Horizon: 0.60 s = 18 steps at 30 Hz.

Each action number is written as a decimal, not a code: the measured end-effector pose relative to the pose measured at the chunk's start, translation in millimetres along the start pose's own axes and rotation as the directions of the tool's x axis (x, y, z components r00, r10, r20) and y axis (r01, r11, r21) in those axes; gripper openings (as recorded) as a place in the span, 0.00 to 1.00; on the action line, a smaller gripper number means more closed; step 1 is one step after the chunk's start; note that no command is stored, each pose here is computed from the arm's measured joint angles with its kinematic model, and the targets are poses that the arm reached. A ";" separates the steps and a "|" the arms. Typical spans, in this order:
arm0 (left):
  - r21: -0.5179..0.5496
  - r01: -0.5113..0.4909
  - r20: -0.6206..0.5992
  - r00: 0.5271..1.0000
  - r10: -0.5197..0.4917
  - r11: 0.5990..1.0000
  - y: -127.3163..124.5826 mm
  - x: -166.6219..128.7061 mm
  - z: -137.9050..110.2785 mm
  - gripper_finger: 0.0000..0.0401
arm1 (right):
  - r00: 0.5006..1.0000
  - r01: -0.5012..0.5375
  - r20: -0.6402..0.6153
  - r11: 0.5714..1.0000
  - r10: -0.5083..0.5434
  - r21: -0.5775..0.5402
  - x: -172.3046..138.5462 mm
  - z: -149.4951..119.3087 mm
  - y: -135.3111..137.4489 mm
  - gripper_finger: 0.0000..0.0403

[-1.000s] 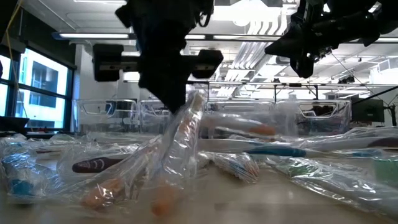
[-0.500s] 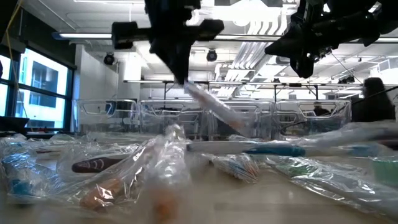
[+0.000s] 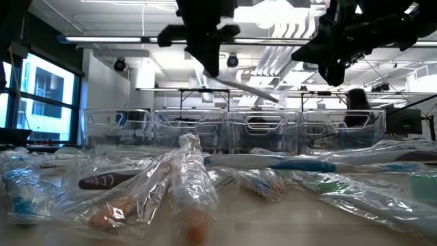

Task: Pick & Place Toothbrushes
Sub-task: Put the orange toothbrush into the middle left transparent bin

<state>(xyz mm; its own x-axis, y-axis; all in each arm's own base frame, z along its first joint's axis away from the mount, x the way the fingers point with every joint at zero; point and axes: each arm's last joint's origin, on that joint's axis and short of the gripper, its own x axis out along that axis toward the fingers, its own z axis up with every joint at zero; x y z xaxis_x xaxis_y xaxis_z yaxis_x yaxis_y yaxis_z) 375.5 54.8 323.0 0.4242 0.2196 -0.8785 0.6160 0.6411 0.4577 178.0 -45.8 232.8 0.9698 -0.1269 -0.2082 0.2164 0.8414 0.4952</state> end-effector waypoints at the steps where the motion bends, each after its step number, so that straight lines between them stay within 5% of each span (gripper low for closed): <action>1: -0.042 -0.005 -0.013 1.000 0.005 0.999 6.1 1.2 -9.0 0.00 | 1.000 -0.004 -0.003 1.000 0.004 -0.001 0.0 -0.1 0.1 0.01; 10: -0.373 -0.038 -0.044 0.999 0.023 0.927 43.7 -5.3 -83.0 0.00 | 0.998 -0.027 -0.054 1.000 0.027 -0.003 -0.1 -3.6 -0.4 0.01; 18: -0.593 -0.158 -0.059 0.987 0.152 0.789 66.5 -17.4 -126.3 0.00 | 0.998 -0.020 -0.054 1.000 0.019 -0.020 -0.1 -3.9 -0.7 0.01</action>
<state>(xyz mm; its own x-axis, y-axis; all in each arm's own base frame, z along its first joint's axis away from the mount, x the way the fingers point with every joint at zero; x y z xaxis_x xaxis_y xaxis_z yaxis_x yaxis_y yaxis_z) 325.3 186.5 351.5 0.4729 0.3579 -0.8052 0.0256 0.9078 0.4186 177.3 -44.4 229.2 0.9663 -0.0826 -0.2439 0.1947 0.8543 0.4820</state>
